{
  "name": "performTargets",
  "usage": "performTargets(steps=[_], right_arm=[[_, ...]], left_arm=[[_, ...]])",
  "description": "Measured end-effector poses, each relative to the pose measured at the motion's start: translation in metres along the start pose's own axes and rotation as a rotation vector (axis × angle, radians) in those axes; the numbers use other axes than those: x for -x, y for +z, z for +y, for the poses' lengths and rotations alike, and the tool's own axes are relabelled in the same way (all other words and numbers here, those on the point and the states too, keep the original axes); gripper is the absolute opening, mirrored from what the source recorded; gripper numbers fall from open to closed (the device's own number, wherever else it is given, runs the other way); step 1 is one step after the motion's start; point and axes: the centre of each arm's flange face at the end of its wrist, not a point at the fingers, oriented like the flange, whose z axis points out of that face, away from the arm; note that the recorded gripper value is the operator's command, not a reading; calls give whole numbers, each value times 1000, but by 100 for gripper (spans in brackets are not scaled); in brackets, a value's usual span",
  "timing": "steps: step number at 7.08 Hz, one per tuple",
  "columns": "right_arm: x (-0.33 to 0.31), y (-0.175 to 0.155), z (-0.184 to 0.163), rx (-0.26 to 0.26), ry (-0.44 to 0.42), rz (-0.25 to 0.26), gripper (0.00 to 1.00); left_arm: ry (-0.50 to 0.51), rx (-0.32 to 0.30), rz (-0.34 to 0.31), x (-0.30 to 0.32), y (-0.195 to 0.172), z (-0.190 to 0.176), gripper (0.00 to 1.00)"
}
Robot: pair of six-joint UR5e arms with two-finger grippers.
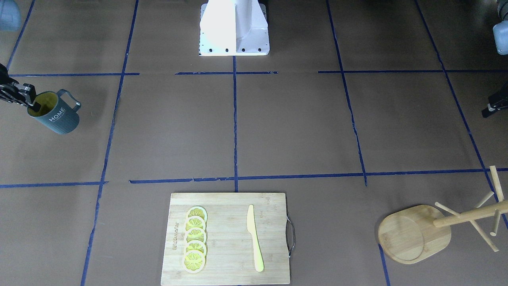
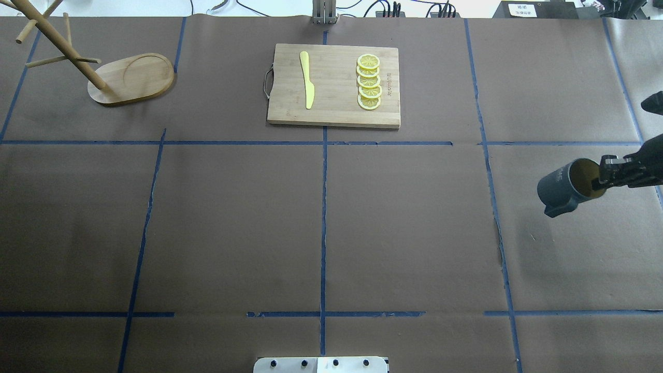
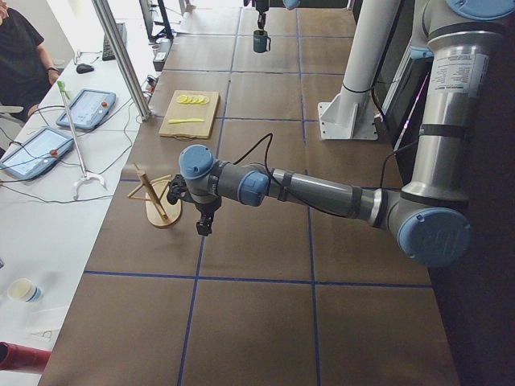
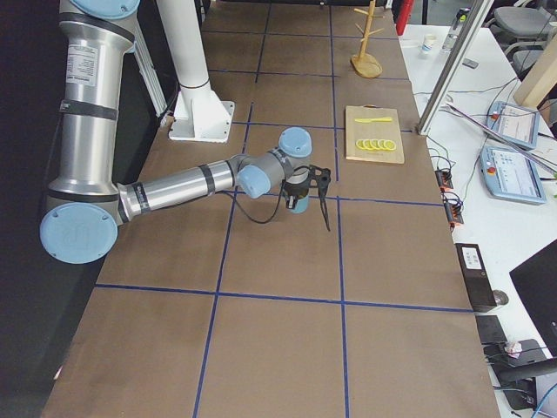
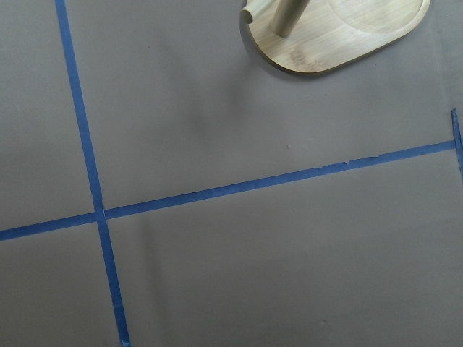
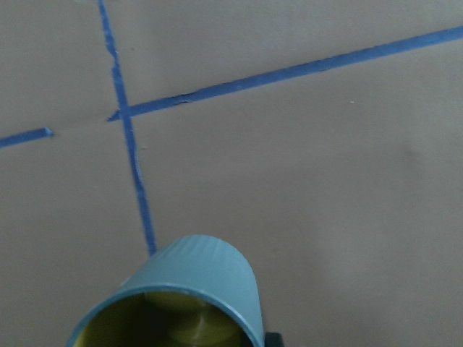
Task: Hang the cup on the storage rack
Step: 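Carry the blue mug with the right gripper to the table center, set upright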
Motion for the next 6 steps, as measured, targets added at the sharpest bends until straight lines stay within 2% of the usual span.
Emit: performTargets(steps=[1,2,4,6], right_arm=[[61,-2,2,12,59,-3,0],[131,12,19,16,112,-3,0],[281,54,70,-4,223,12,0],[385,77,99,-23,319,34,0]], left_arm=[[1,-1,0,-1,0,0,100],[2,-1,0,-1,-1,-1,100],[4,-3,1,-2,-1,-1,100],[5,-4,1,-2,-2,-1,100]])
